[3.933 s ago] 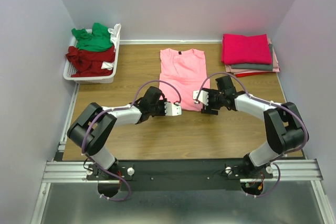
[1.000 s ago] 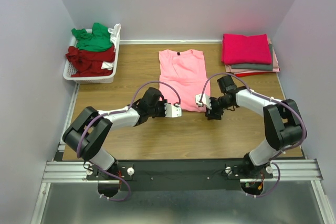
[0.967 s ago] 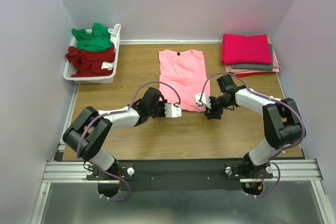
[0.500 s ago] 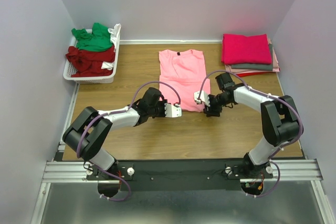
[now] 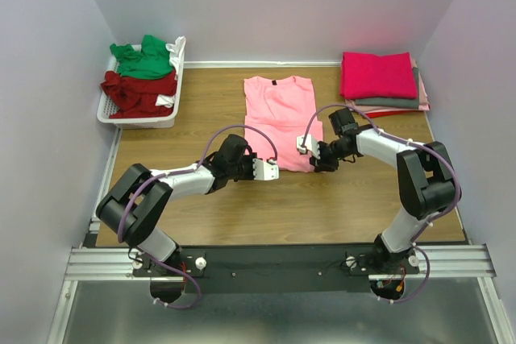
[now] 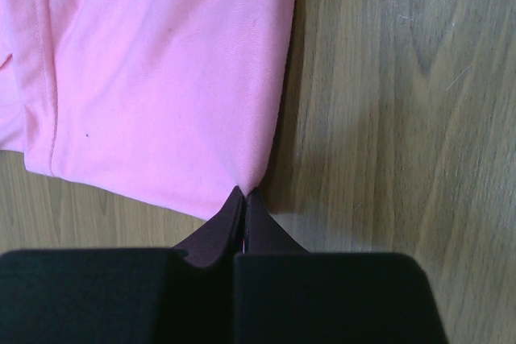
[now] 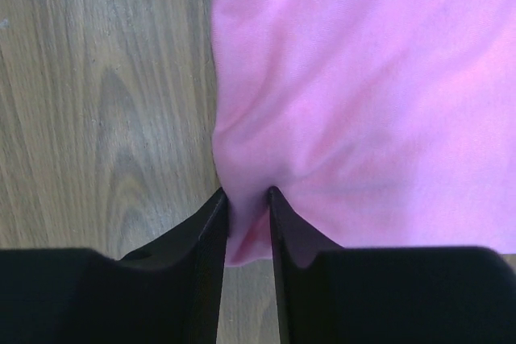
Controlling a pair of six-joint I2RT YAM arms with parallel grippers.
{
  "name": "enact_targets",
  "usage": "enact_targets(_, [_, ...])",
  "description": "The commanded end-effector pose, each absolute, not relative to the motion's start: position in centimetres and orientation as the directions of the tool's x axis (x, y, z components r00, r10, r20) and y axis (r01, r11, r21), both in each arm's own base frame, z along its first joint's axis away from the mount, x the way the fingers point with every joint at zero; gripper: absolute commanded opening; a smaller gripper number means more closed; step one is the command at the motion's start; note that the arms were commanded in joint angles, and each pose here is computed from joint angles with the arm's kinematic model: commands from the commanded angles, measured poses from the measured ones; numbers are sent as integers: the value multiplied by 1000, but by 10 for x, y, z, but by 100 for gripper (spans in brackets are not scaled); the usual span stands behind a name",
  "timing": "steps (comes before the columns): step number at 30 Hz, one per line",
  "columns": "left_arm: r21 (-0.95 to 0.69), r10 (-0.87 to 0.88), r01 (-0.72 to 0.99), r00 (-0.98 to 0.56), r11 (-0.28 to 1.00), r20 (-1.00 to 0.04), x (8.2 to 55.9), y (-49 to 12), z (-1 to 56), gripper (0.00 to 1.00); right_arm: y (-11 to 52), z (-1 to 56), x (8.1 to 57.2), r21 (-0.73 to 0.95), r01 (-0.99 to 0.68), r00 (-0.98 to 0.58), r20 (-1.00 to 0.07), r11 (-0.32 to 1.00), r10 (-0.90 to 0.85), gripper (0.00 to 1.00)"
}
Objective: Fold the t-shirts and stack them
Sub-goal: Fold the tshirt
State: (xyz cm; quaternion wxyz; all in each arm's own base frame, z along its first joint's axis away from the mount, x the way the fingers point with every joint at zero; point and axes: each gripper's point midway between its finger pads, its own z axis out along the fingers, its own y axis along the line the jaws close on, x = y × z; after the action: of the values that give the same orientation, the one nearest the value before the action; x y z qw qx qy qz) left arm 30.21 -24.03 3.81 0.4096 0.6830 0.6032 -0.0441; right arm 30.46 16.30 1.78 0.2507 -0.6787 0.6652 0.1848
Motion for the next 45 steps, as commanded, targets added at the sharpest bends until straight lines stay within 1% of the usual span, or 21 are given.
enact_targets(1, [492,759,869,285,53,-585,295,-247,39,0,143,-11,296,-41,-998,-15,-491,40,-871,29])
enact_targets(2, [493,760,869,284,54,-584,295,-247,39,0,144,-10,296,-40,-998,-20,-492,45,-870,21])
enact_targets(3, [492,758,869,286,53,-586,294,-248,40,0,144,-10,296,-40,-998,-25,-493,51,-870,7])
enact_targets(4, [491,759,869,284,54,-586,294,-247,39,0,144,-9,296,-37,-998,-32,-495,57,-868,0])
enact_targets(7, [486,756,872,286,49,-589,292,-248,38,0,144,-6,293,-31,-997,-41,-499,66,-865,0])
enact_targets(10, [484,753,874,290,44,-591,290,-249,38,0,143,-2,285,-25,-999,-24,-504,42,-863,0])
enact_targets(16, [477,741,878,298,33,-601,281,-250,41,0,146,5,275,-15,-999,-23,-531,36,-847,0])
enact_targets(21, [476,733,879,310,23,-606,268,-251,45,0,145,12,266,-6,-999,-27,-540,36,-841,0])
enact_targets(27, [468,716,884,323,5,-619,253,-255,50,0,141,24,247,-1,-1000,-4,-542,6,-840,0])
enact_targets(29, [457,711,889,327,-8,-623,244,-258,50,0,138,27,234,32,-999,-10,-541,-8,-841,0])
enact_targets(34, [427,687,903,339,-46,-642,216,-266,52,0,136,45,212,30,-999,11,-562,-34,-827,0])
enact_targets(39, [380,665,921,340,-90,-665,185,-275,54,0,133,55,187,54,-998,3,-579,-41,-816,0])
enact_targets(45, [347,639,928,348,-133,-686,157,-282,62,0,127,67,169,37,-999,7,-582,-35,-813,0])
